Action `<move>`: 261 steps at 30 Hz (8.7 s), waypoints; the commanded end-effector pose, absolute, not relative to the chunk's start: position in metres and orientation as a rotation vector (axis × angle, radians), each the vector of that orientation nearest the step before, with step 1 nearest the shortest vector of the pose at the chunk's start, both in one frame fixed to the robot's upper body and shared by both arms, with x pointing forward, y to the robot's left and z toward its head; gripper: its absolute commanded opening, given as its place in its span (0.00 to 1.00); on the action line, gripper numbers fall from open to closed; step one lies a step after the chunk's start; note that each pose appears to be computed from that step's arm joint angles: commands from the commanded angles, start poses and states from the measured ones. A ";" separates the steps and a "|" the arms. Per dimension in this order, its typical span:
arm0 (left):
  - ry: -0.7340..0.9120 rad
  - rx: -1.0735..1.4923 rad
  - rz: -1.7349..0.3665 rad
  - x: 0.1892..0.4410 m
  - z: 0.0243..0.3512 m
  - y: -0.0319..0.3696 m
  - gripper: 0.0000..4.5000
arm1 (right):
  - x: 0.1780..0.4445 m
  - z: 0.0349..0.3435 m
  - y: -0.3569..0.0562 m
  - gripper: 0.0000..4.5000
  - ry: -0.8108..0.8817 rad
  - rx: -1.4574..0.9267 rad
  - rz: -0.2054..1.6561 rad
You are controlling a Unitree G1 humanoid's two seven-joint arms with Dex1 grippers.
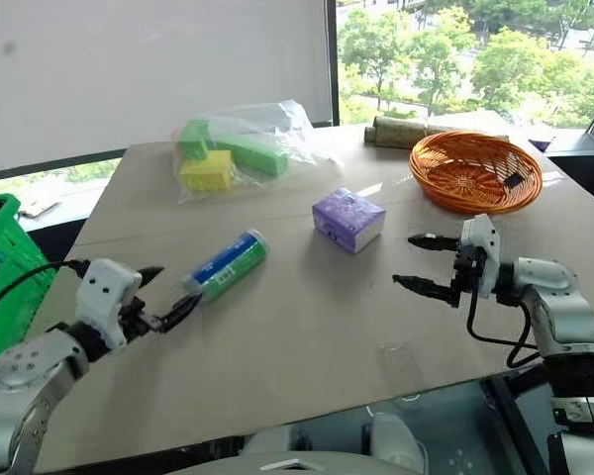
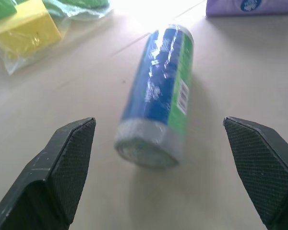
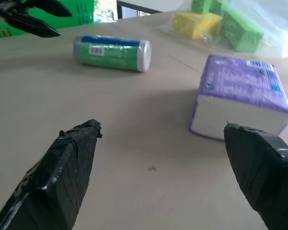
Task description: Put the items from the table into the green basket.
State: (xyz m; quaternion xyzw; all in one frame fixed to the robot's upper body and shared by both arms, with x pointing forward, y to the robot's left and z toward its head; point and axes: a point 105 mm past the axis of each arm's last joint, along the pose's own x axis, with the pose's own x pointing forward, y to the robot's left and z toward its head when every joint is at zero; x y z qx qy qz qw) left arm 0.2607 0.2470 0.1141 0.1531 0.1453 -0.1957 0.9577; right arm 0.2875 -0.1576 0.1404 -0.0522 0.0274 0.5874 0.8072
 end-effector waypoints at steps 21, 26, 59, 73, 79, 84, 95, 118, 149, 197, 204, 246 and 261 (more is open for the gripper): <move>0.557 0.364 -0.492 0.325 0.053 0.235 0.49 | 0.277 0.180 -0.123 1.00 -0.064 -0.127 1.275; 0.344 0.357 -0.309 0.337 0.115 0.260 0.46 | 0.275 0.186 -0.111 1.00 -0.077 -0.115 1.330; 0.230 0.240 0.620 0.194 0.206 0.535 0.88 | 0.273 0.237 -0.068 1.00 -0.241 0.041 1.579; 0.057 0.304 0.094 0.295 0.237 0.403 0.99 | 0.307 0.204 -0.090 1.00 -0.127 -0.172 1.312; 0.109 0.358 -0.536 0.287 0.218 0.271 0.99 | 0.338 0.176 -0.085 1.00 -0.058 -0.347 1.133; 0.183 0.320 -0.762 0.257 0.205 0.235 0.99 | 0.383 0.136 -0.074 1.00 0.036 -0.580 0.983; 0.221 0.330 -0.696 0.240 0.205 0.234 1.00 | 0.411 0.100 -0.061 0.88 0.248 -0.606 0.951; 0.158 0.309 -0.750 0.272 0.195 0.201 1.00 | 0.386 0.147 -0.061 0.29 0.144 -0.426 1.108; 0.133 1.404 -1.009 0.441 0.129 0.074 1.00 | 0.280 0.203 -0.169 0.79 0.147 -0.153 0.812; 0.344 1.140 -0.574 0.466 0.120 0.128 1.00 | 0.291 0.197 -0.155 0.79 0.131 -0.154 0.887; 0.467 0.957 -0.564 0.456 0.089 0.127 0.94 | 0.294 0.200 -0.152 0.80 0.121 -0.162 0.901; 0.350 1.015 0.558 0.274 0.326 0.471 0.05 | 0.294 0.258 -0.048 0.81 -0.056 0.112 1.429; 0.484 0.918 0.571 0.233 0.265 0.526 0.05 | 0.278 0.269 -0.034 0.81 -0.154 0.156 1.569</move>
